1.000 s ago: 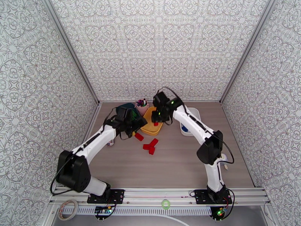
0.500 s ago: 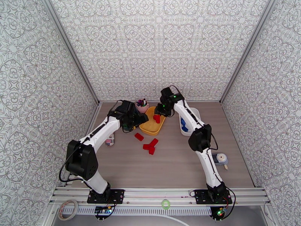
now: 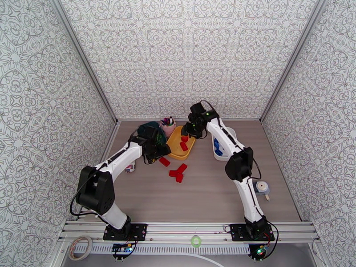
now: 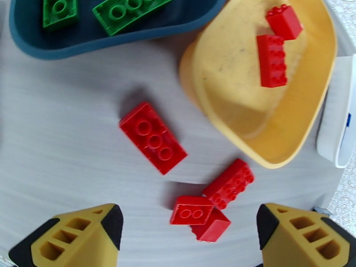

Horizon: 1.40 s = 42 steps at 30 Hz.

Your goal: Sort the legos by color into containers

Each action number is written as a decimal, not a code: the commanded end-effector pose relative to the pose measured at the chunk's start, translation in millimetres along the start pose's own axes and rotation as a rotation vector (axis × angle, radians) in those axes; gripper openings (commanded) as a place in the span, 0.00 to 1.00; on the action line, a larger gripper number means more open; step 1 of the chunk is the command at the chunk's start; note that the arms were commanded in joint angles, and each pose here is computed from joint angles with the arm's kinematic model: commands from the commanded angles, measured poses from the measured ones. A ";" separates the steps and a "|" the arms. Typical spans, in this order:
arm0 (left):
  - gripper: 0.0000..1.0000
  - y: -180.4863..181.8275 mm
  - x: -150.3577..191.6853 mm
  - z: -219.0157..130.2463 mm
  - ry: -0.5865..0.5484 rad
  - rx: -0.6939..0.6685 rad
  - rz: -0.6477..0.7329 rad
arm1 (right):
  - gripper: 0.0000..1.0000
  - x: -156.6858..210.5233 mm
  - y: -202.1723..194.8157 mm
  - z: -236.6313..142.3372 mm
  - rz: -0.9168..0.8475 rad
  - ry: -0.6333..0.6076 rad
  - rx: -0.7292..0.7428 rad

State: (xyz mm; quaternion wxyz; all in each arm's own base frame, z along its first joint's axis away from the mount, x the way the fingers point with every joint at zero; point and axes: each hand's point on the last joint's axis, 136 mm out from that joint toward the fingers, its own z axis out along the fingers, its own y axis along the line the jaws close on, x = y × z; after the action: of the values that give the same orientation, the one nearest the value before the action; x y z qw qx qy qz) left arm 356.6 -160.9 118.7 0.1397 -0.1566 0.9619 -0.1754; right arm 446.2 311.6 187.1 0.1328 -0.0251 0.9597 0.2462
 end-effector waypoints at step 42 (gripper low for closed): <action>0.51 -34.3 131.8 82.6 0.225 -0.228 0.468 | 0.58 201.0 -98.5 -69.5 0.093 0.004 0.133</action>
State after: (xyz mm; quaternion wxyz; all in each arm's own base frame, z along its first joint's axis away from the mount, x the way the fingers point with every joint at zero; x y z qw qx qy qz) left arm 271.2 -270.3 32.7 0.0574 0.0729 0.9934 -0.0674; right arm 248.4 194.3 146.3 0.1172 0.0259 0.9753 0.1854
